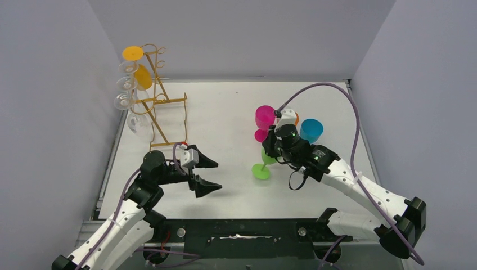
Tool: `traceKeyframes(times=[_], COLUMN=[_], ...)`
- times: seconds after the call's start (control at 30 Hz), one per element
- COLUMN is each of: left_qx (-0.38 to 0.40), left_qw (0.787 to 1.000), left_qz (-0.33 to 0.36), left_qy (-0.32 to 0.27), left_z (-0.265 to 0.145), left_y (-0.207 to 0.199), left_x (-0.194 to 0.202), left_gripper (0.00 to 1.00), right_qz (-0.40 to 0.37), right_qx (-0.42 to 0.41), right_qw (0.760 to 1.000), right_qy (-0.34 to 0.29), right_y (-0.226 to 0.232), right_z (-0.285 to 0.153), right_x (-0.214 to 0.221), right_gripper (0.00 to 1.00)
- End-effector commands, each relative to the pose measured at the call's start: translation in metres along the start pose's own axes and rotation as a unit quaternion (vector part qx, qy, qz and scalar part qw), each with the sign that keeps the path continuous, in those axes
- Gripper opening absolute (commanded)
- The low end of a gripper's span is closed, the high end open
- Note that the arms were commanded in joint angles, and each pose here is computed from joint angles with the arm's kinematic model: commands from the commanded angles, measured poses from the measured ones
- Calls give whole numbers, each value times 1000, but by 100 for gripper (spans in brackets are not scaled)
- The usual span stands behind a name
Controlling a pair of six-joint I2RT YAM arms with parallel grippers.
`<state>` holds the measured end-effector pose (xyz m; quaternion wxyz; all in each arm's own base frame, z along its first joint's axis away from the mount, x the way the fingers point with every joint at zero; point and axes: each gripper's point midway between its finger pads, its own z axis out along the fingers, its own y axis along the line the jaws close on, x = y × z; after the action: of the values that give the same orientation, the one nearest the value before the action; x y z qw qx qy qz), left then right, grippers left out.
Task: Take the wine glass off the wine glass rack
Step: Place the wine glass at the center of the board.
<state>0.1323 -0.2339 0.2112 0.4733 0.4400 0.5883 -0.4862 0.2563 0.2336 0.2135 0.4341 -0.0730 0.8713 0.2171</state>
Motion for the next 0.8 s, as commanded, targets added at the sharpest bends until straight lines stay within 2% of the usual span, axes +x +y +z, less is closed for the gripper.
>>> traceKeyframes(times=[0.0,0.1,0.23,0.43,0.53,0.77], left_qx=[-106,-124,-196,-264,-301,-368], left_qw=[993,991,977,956,942,916], left_qz=[-23,-25,-66,-98,-123,-149], left_qy=[-36,-39,-57,-78,-78,-62], left_z=[-3,-5,-11,-19,-24,-37], left_y=[34,39,61,84,97,117], left_x=[-17,-16,-16,-17,-12,1], left_gripper=[82,82,82,83,83,83], right_qz=[24,60,80,78,56,75], right_qx=[190,233,282,345,352,344], right_qw=[978,963,943,923,923,925], right_qy=[-87,-122,-158,-152,-142,-143], right_y=[-73,-96,-120,-143,-150,-175], right_z=[-29,-44,-55,-53,-45,-35], right_x=[-13,-9,-6,1,2,3], right_gripper=[0,0,0,0,0,0])
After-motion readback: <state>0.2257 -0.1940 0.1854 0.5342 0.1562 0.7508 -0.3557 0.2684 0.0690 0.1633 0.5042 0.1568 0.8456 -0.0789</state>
